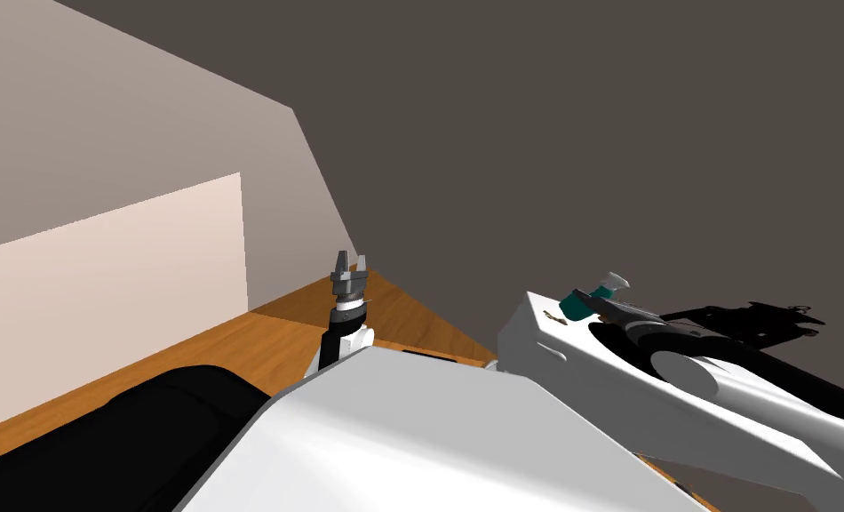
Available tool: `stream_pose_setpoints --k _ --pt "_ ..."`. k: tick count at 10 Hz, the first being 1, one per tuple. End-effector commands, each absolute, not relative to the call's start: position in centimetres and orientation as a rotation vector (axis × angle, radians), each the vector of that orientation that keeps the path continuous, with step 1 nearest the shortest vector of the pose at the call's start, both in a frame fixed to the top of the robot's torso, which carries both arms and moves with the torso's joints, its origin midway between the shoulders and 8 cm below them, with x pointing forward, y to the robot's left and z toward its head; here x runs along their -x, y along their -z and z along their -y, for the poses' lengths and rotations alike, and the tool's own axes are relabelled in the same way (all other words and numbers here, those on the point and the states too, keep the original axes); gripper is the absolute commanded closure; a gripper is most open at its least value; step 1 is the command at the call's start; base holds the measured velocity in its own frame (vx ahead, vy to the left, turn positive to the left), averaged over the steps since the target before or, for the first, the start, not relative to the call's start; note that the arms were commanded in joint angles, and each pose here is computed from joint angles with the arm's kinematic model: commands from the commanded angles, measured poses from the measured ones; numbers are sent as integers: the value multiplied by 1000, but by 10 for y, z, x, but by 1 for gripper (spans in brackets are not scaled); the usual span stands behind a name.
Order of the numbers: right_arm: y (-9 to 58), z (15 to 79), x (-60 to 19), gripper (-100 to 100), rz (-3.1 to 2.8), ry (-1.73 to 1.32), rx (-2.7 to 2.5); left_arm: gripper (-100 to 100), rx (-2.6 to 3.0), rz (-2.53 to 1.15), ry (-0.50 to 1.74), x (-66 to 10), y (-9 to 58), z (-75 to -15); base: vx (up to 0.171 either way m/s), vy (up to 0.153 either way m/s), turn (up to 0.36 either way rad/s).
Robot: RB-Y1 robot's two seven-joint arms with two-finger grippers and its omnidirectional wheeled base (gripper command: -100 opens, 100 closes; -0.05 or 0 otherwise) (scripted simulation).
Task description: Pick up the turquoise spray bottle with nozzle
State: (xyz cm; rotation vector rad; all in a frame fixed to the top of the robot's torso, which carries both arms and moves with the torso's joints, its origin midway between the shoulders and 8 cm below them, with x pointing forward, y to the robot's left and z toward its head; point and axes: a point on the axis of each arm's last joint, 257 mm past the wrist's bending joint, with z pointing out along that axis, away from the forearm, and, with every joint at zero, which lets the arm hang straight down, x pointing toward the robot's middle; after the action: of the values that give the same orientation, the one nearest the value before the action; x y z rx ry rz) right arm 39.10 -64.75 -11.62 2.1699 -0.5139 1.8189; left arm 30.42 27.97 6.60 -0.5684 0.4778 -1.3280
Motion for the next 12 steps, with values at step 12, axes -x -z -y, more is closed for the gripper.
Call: stream_pose_setpoints --k 12 --pt "100 656 -439 -100 454 -1904 -2034 0 569 -478 1328 -304 -66 -280 -18 -18 9"
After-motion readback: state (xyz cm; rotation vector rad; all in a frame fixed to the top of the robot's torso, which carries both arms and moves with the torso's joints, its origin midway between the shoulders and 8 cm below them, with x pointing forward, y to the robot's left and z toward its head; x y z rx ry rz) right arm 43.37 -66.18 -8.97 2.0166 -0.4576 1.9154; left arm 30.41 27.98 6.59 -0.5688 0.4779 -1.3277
